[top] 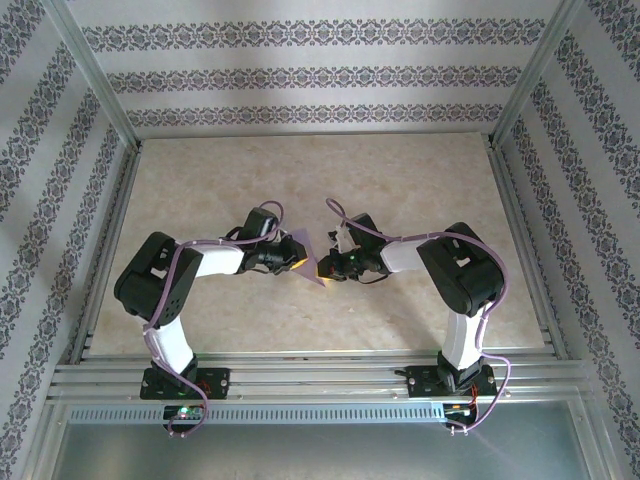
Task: Fold a paper plane with a square sheet of paper (pick it up from the middle)
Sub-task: Fourth fold the wing at the center of the table.
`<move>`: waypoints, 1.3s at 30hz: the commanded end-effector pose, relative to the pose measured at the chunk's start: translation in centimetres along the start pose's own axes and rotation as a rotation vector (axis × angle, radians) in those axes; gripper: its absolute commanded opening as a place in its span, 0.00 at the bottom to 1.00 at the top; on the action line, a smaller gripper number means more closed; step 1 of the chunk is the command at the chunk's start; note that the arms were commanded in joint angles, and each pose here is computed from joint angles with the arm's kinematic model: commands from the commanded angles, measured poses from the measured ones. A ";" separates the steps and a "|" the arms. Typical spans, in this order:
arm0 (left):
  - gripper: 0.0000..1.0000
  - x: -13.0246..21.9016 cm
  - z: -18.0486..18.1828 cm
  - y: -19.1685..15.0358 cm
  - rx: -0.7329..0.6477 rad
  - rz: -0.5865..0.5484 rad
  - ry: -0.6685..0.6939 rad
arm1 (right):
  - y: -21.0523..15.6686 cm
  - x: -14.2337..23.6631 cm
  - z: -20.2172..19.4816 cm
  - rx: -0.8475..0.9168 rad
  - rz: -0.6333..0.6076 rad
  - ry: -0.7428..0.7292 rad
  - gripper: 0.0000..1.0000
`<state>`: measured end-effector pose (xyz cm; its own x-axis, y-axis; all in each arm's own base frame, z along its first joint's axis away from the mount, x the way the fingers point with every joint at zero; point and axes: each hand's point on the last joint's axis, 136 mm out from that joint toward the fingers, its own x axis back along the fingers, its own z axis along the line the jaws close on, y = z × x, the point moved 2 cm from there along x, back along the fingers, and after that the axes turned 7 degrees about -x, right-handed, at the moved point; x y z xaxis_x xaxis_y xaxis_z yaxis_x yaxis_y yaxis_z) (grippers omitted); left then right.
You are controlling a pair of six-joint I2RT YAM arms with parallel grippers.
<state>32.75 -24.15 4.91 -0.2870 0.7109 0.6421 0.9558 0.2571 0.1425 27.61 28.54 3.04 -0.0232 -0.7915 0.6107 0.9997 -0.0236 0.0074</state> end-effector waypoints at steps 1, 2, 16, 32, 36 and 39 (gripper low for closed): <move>0.15 -0.7 -0.5 -0.3 -0.026 0.005 -0.026 | -1.1 -0.6 -3.2 -0.079 0.025 -0.076 0.05; 0.15 -0.8 -0.4 -0.3 -0.024 0.007 -0.024 | -1.1 -0.6 -3.2 -0.079 0.025 -0.076 0.06; 0.15 -1.5 1.2 -1.1 -0.001 0.027 0.009 | -0.9 0.6 -0.7 -0.071 0.036 -0.002 0.16; 0.17 -1.8 2.4 -1.6 0.015 0.037 0.039 | -2.5 1.4 -0.5 -0.093 0.085 -0.016 0.15; 0.17 -1.6 2.2 -1.6 0.013 0.033 0.039 | -2.6 0.8 -1.3 -0.112 0.098 -0.036 0.11; 0.17 -1.2 1.5 -1.3 0.001 0.025 0.027 | -2.5 0.4 -1.8 -0.126 0.104 -0.047 0.10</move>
<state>32.59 -24.51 3.61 -0.2745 0.7183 0.6392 0.9596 0.2470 0.1346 25.87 27.35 2.98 0.0370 -0.7756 0.6301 0.9944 -0.0342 -0.1004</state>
